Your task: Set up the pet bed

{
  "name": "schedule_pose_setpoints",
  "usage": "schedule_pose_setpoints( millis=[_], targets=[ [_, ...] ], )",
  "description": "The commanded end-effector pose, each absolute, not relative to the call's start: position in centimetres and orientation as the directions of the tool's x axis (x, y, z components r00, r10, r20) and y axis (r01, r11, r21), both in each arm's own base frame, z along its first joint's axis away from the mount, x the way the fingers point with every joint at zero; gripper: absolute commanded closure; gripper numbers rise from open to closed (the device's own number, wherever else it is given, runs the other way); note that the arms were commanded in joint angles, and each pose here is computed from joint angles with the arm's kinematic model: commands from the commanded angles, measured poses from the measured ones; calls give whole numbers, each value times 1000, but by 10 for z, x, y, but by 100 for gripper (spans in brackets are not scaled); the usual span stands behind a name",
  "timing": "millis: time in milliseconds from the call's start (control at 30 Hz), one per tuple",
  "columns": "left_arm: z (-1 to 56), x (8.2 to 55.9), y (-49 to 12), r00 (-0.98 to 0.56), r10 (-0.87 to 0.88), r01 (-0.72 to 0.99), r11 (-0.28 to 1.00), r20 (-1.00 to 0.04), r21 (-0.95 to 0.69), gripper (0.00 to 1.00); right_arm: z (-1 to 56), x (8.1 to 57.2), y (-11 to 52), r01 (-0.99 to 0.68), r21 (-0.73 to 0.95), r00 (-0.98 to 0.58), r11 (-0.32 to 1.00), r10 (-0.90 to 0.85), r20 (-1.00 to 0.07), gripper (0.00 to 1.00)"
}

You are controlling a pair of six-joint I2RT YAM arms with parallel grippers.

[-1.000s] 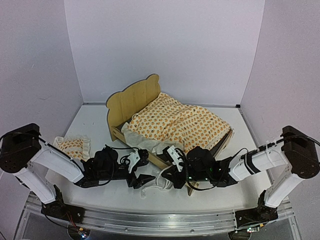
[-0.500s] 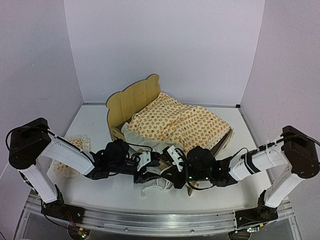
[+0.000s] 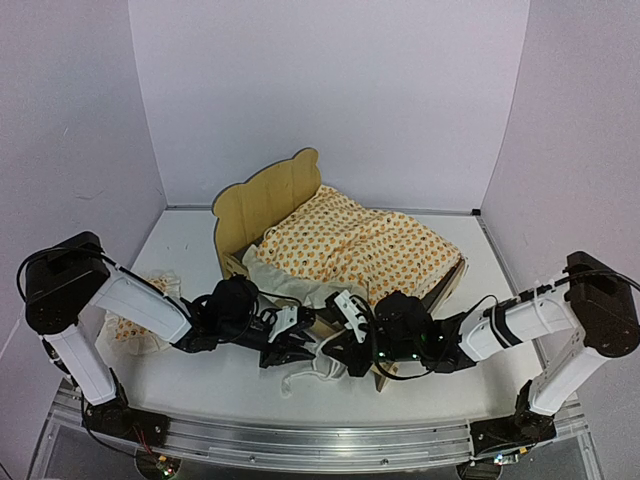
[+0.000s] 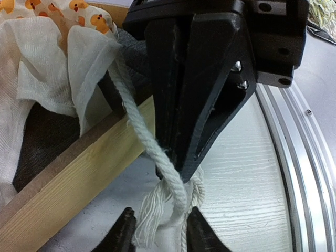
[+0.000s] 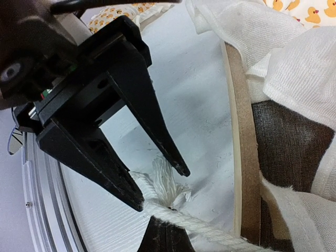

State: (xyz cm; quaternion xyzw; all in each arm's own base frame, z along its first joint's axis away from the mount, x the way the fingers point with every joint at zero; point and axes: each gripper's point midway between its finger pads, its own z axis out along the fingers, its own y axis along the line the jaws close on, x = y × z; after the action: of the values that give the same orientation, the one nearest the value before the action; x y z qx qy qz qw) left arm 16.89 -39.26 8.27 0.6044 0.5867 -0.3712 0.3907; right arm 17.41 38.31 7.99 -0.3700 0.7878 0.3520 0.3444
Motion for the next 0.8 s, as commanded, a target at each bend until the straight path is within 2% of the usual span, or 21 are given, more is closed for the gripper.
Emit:
schedule_pose_setpoints(
  millis=[0, 67, 100, 267, 400, 467, 500, 600, 667, 767],
  targets=[
    [100, 175, -400, 74, 387, 997, -22, -919, 71, 81, 107, 176, 389, -844, 302, -452, 444, -285, -845, 100],
    [104, 177, -397, 80, 386, 996, -1, -919, 86, 96, 108, 174, 390, -847, 303, -451, 436, -290, -844, 100],
    [107, 178, -395, 81, 385, 996, 12, -919, 93, 99, 106, 173, 390, -849, 306, -454, 432, -297, -840, 100],
    [125, 174, -387, 20, 351, 998, 50, -936, 40, 100, 98, 164, 374, -845, 292, -477, 449, -384, -791, 98],
    [151, 150, -385, -132, 288, 991, 16, -949, -133, 100, 104, 140, 338, -828, 286, -542, 482, -558, -629, 71],
    [159, 125, -391, -148, 279, 986, -35, -949, -164, 100, 116, 121, 319, -829, 304, -557, 470, -632, -540, 52],
    [164, 115, -394, -157, 274, 982, -54, -949, -178, 100, 119, 116, 308, -823, 299, -566, 483, -654, -501, 47],
    [181, 96, -407, -176, 253, 974, -98, -951, -206, 100, 125, 115, 272, -814, 210, -576, 542, -704, -415, 43],
    [195, 92, -418, -168, 229, 973, -116, -959, -198, 100, 125, 113, 257, -833, 164, -545, 528, -733, -407, 39],
    [212, 101, -432, -163, 196, 978, -95, -967, -184, 100, 121, 95, 257, -923, 169, -383, 346, -782, -492, 28]
  ],
)
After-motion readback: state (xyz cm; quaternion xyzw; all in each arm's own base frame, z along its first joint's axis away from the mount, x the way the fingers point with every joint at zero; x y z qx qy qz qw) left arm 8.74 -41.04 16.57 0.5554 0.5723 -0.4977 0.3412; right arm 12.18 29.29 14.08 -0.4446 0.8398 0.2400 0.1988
